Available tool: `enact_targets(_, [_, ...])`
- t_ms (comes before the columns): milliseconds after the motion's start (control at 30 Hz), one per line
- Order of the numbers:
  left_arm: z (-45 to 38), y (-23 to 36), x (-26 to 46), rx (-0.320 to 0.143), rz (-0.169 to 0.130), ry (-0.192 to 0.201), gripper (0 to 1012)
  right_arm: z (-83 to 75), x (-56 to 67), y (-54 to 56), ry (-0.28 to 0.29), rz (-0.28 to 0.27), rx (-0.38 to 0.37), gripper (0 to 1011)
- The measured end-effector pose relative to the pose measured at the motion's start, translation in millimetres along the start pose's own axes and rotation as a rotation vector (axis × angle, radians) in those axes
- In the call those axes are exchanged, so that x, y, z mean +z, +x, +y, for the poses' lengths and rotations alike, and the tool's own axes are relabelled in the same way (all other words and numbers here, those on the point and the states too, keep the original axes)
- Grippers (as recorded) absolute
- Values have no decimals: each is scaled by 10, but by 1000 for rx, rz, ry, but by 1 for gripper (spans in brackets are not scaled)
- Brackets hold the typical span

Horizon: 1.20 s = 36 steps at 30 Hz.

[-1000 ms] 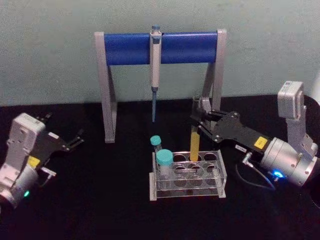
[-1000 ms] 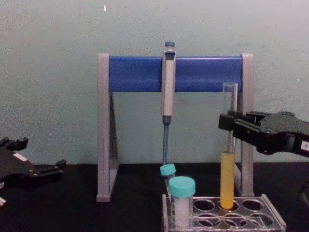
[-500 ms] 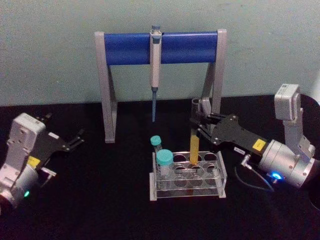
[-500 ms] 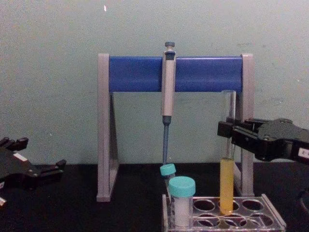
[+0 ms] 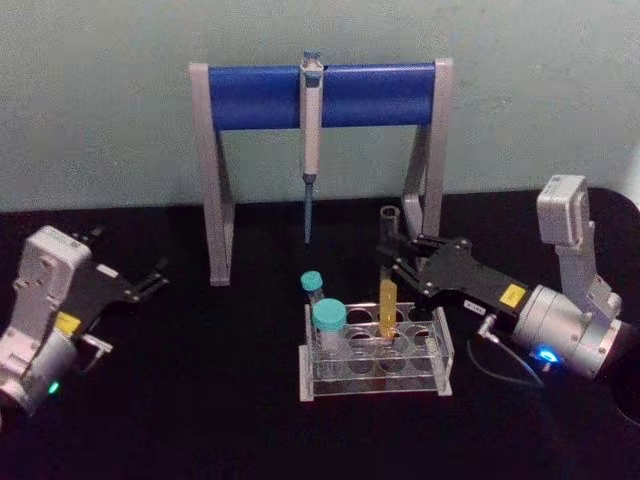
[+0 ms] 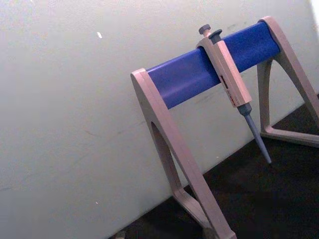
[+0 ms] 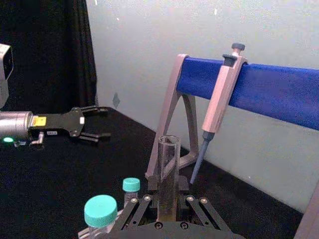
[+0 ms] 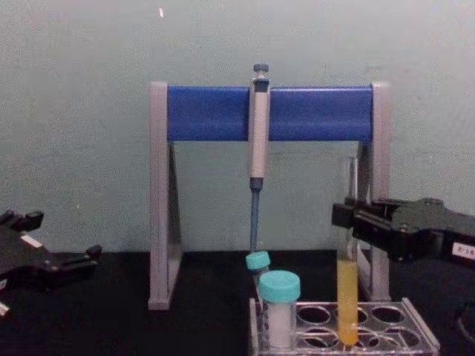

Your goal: Pick up the test tube from the test tube rack, shake it, then place it back into the test tube rack.

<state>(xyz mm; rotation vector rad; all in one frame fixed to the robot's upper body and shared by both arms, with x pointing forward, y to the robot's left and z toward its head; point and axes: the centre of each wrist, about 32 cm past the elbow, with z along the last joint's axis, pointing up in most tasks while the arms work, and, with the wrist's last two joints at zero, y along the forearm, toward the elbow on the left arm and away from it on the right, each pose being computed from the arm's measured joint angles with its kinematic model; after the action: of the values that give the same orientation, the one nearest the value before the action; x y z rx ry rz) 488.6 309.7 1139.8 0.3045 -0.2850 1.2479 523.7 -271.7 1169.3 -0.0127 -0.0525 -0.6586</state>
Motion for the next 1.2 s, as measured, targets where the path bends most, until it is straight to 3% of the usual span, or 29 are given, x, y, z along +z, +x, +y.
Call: enact_targets(1200, [0,0,0,0,0,0,1001,1,-106,15,-46,30,4,229])
